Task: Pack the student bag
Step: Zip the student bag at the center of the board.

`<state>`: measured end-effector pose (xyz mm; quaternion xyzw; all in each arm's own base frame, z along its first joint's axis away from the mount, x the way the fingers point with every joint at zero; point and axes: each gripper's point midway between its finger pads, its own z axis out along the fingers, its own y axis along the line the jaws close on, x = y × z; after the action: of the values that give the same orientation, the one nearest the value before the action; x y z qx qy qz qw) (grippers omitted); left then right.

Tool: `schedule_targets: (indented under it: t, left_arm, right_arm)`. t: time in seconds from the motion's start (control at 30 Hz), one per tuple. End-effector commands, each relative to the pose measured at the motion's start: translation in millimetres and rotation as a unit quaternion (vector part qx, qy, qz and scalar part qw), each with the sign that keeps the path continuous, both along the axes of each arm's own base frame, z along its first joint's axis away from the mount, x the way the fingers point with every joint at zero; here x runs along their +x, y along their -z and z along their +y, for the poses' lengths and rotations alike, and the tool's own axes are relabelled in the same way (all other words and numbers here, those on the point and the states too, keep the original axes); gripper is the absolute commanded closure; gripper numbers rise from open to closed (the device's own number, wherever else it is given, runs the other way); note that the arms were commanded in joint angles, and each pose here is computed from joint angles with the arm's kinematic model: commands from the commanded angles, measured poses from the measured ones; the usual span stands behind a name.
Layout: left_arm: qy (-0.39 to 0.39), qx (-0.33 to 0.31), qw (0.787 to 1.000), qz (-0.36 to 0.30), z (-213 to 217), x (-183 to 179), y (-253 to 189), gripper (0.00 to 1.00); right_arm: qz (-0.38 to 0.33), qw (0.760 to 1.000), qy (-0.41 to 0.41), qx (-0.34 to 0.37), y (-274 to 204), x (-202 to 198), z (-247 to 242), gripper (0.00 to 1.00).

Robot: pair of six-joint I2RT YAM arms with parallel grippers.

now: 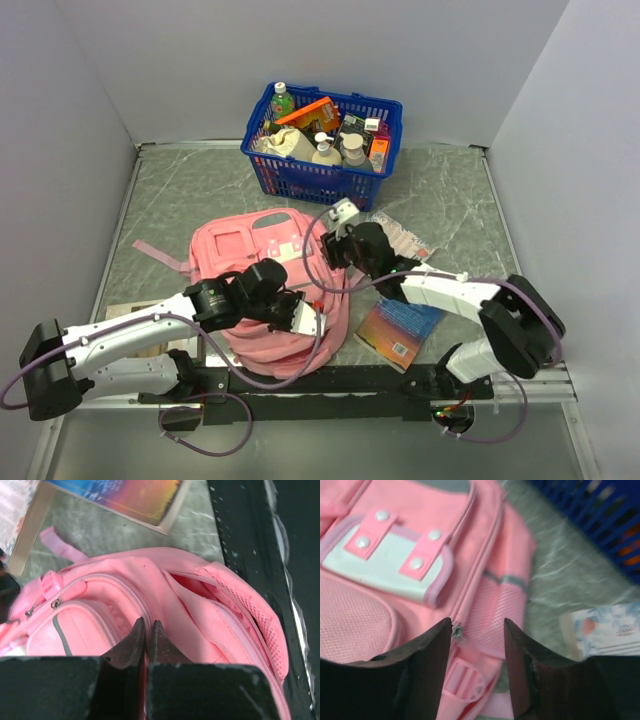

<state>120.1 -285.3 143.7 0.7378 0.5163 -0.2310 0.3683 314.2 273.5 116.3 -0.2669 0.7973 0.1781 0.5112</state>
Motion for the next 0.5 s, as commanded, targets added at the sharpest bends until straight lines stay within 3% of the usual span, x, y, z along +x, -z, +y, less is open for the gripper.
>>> schedule_targets:
  t: [0.0, 0.03, 0.23, 0.33, 0.37, 0.47]
  left_arm:
    - [-0.108, -0.089, 0.99, -0.025, -8.1, 47.9, -35.9, 0.99]
    - [-0.152, -0.106, 0.982, -0.035, -1.5, 71.2, -41.7, 0.99]
    - [-0.25, -0.077, 0.965, -0.031, 29.1, 132.1, -28.1, 0.99]
    - [-0.266, -0.097, 0.958, -0.056, 28.0, 152.3, -47.3, 0.49]
    - [-0.27, -0.101, 0.956, -0.051, 27.5, 154.5, -54.0, 0.43]
    - [-0.304, -0.127, 0.943, -0.044, 35.5, 167.6, -90.0, 0.41]
  right_arm:
    - [-0.122, 0.983, 0.075, 0.111, -111.9, 21.8, -17.7, 0.15]
    - [-0.129, 0.979, 0.074, 0.137, -124.8, 10.6, -24.6, 0.0]
    - [-0.102, 0.979, 0.037, 0.172, -134.2, -32.7, -30.8, 0.0]
    - [-0.087, 0.983, 0.014, 0.16, -123.4, -52.4, -24.5, 0.0]
    - [-0.075, 0.986, 0.008, 0.15, -116.2, -58.0, -24.3, 0.0]
    - [-0.055, 0.987, -0.03, 0.15, -114.7, -81.7, -12.2, 0.0]
